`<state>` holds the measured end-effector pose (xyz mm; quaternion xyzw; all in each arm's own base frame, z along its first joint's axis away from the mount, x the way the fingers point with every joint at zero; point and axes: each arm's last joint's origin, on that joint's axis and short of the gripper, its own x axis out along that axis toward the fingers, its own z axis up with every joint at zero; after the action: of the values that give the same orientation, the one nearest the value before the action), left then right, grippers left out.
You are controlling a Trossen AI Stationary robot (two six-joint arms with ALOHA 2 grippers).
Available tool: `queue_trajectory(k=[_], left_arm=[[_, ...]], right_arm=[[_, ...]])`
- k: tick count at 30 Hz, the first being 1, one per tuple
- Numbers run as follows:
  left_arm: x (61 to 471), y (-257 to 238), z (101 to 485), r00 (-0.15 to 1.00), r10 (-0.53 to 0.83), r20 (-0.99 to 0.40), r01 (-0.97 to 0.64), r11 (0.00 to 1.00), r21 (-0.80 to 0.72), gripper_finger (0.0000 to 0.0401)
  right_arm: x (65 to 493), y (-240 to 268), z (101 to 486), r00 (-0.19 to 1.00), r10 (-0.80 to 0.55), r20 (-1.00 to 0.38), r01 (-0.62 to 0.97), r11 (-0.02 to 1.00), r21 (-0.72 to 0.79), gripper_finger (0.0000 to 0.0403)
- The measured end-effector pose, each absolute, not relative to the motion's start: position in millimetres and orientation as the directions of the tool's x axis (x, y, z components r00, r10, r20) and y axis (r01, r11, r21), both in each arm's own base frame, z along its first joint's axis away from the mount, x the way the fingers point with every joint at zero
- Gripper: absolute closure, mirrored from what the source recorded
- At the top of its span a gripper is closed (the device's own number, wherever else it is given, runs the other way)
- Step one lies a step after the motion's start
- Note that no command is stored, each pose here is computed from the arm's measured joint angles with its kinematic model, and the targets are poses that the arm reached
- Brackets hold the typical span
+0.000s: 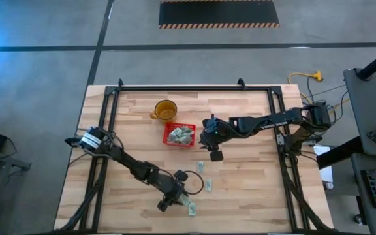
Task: Pick and place Stevia / Truvia into bins
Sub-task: Put the gray stevia packet into the red basket
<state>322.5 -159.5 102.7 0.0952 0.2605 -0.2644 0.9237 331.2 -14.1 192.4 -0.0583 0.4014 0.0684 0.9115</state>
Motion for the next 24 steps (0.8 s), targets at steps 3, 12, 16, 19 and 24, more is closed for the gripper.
queue_trajectory(k=[3,12,16,19,24], left_arm=[[322,-159,103,0.723,-0.436,-0.536,0.537,0.843,0.038,0.0249],[322,-158,103,0.718,-0.434,-0.545,0.537,0.843,0.038,0.0346],[321,-156,105,0.72,-0.42,-0.552,0.528,0.848,0.043,0.0379],[319,-155,111,0.717,-0.408,-0.565,0.521,0.852,0.046,0.0396],[312,-148,127,0.743,-0.279,-0.608,0.431,0.895,0.117,0.0396]], right_arm=[[331,-14,192,0.668,0.078,-0.74,-0.172,0.984,-0.051,0.0299],[327,-14,189,0.626,0.08,-0.776,-0.155,0.988,-0.024,0.0307],[326,-14,188,0.616,0.08,-0.784,-0.154,0.988,-0.02,0.031],[326,-14,188,0.611,0.081,-0.787,-0.154,0.988,-0.018,0.031],[325,-14,187,0.608,0.081,-0.79,-0.143,0.99,-0.008,0.0314]])
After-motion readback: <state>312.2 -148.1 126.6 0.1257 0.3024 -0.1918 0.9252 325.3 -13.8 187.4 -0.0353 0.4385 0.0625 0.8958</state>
